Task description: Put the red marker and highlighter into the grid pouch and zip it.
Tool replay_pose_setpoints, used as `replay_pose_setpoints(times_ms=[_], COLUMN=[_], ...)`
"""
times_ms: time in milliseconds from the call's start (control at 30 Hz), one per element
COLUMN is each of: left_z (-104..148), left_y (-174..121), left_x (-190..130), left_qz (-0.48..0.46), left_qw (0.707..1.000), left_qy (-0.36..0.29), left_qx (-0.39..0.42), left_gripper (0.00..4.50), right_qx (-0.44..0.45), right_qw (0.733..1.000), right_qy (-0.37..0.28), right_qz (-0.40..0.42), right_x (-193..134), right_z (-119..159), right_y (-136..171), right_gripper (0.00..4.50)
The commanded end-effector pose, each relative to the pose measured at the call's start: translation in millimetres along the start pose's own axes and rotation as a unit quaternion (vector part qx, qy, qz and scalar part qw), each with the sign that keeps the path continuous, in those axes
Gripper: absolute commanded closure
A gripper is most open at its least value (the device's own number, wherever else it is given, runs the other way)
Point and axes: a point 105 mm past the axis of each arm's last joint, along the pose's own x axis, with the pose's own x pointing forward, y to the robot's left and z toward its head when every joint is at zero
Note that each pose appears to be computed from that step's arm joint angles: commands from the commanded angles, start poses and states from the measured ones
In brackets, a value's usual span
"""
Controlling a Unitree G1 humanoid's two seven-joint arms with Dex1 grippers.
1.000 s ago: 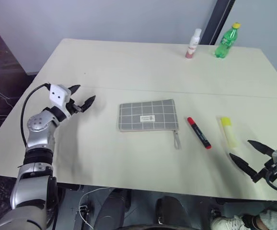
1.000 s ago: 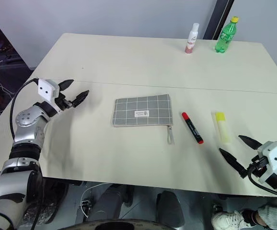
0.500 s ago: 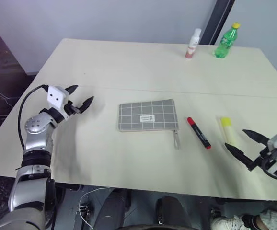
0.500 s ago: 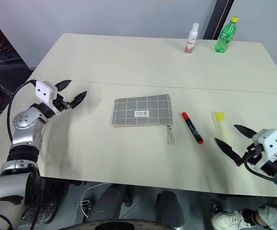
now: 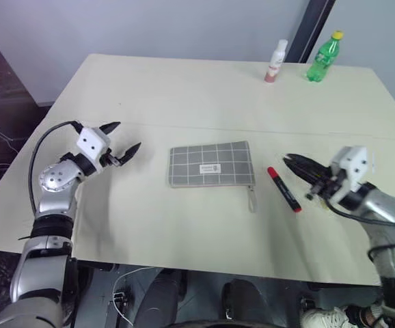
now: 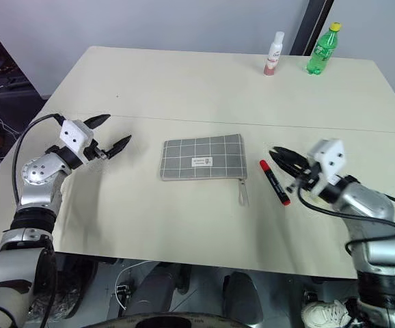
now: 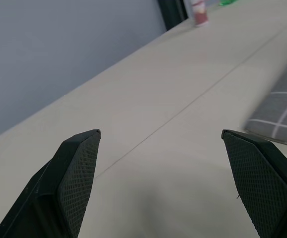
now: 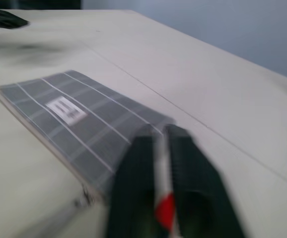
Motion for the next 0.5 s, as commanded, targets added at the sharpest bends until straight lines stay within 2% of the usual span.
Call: replay_pose_setpoints(times_ms=[33, 200, 333, 500], left_z=[17, 20, 21, 18], left_y=[0, -17, -35, -48], left_x=[3, 4, 6, 5], left_qz=[-0.023, -0.060, -0.104, -0.147], left_qw=[0.997, 0.990, 0.983, 0.972], left_qy=[-0.023, -0.034, -0.047, -0.050], left_qx=[0.069, 0.120, 0.143, 0.176], left_gripper=[0.39, 0.39, 0.39, 0.39], right_qx=[-0.015, -0.044, -0.052, -0.075], right_qw=[1.000, 0.999, 0.998, 0.996], right_qy=[-0.012, 0.030, 0.025, 0.045], right_qz=[0.016, 0.007, 0.022, 0.011], right_x=[23, 50, 69, 88], right_z=[5, -15, -14, -22], right_y=[10, 15, 31, 33], right_gripper=[4.47, 4.47, 4.47, 4.47])
